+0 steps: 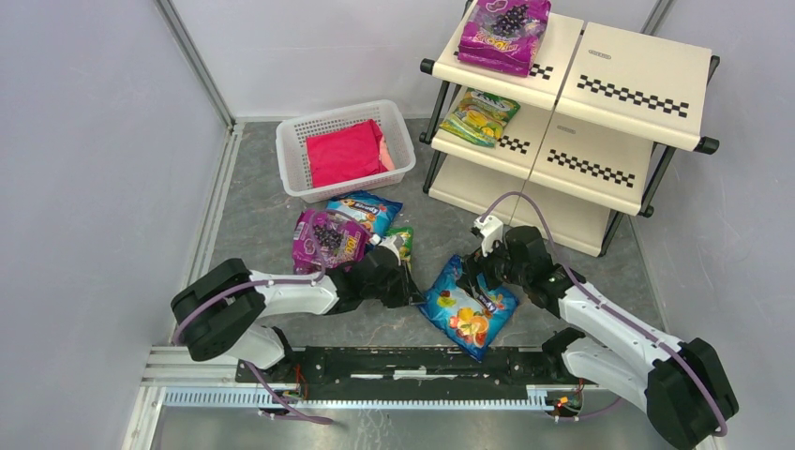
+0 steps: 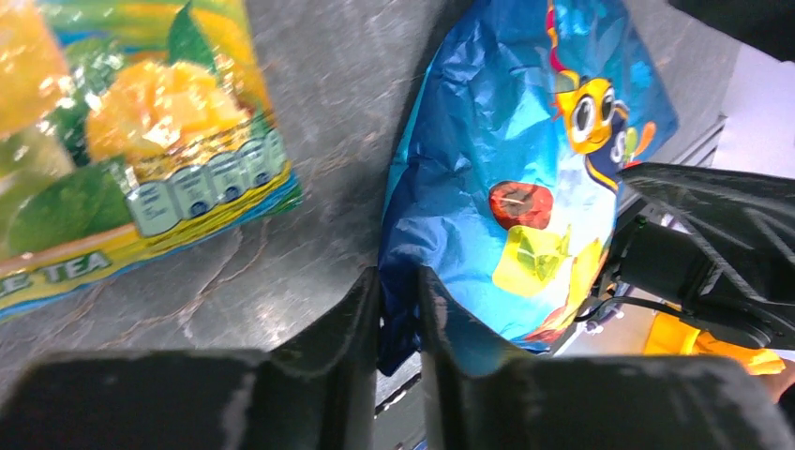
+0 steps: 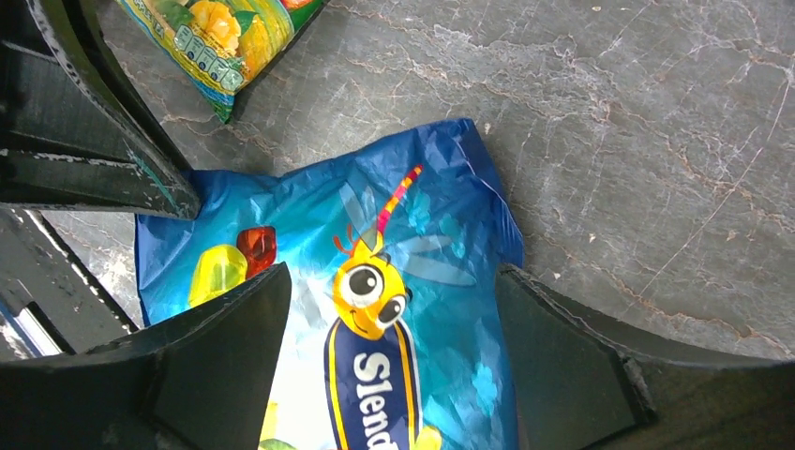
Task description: Place and organize the candy bags onto the shelf
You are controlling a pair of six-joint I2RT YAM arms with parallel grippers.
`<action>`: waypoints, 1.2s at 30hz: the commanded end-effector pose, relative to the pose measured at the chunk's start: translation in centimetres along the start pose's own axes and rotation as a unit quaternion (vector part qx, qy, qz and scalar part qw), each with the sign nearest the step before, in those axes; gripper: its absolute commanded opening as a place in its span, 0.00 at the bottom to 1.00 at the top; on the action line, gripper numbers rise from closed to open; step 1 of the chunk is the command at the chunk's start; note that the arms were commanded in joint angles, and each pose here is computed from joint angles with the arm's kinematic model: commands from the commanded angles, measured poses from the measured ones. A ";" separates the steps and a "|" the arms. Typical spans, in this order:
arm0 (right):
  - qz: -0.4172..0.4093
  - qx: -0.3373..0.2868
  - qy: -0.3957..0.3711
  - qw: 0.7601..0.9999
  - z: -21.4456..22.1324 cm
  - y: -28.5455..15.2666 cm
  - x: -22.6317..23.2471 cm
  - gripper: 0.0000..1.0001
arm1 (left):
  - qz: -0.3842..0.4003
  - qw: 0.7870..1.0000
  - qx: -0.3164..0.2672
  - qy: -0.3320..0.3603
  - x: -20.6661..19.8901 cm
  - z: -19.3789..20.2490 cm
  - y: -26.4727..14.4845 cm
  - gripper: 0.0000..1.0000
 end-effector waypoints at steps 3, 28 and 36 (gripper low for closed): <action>0.004 -0.026 -0.019 0.999 -1.7 -0.1 -0.3 0.91 | 0.090 0.996 -0.008 0.001 -5.0 -1.0 -0.6 0.05; -0.052 -0.026 -0.055 0.997 -5.8 -0.8 7.2 0.98 | 0.235 0.963 -0.104 -0.081 -9.3 -5.3 -6.9 0.02; 0.104 -0.039 -0.081 0.991 -7.0 -1.2 9.4 0.98 | 0.267 0.953 -0.119 -0.082 -10.7 -7.2 -8.8 0.02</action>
Point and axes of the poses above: each gripper's point midway between its finger pads, its own y axis out along the fingers, its own x axis along the line the jaws close on, z = x × y, the point moved 7 cm from there along -y, back along the fingers, and after that the axes turned 11 degrees about -y, right-handed, at the moved point
